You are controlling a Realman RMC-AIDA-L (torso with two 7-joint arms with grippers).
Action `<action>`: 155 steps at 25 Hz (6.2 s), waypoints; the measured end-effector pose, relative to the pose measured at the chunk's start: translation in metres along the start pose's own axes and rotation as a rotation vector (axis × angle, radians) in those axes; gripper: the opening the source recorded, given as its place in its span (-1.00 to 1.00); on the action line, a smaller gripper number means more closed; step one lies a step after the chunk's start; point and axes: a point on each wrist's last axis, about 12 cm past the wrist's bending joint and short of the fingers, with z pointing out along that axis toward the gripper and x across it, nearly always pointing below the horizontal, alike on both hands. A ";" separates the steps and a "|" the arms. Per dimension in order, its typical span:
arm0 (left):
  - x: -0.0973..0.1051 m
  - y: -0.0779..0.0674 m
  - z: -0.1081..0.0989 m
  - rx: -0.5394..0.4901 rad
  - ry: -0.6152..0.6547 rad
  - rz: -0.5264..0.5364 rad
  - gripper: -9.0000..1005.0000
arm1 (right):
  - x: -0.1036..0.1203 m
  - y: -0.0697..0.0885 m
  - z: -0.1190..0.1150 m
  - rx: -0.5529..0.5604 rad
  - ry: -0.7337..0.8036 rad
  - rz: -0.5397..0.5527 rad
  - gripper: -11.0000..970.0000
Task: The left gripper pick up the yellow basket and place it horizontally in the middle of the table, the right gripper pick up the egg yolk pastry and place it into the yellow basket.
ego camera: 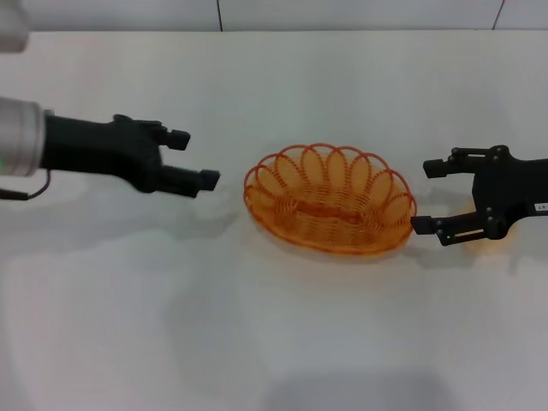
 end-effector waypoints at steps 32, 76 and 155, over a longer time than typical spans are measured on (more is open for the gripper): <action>0.061 -0.031 -0.038 0.274 -0.137 0.429 0.74 | -0.029 -0.024 -0.013 0.102 0.485 0.148 0.79; 0.059 -0.036 -0.029 0.268 -0.166 0.455 0.73 | -0.044 -0.025 0.004 0.081 0.659 0.155 -0.32; 0.065 -0.032 -0.034 0.241 -0.190 0.427 0.72 | 0.006 0.016 -0.034 -0.046 -0.070 -0.003 0.41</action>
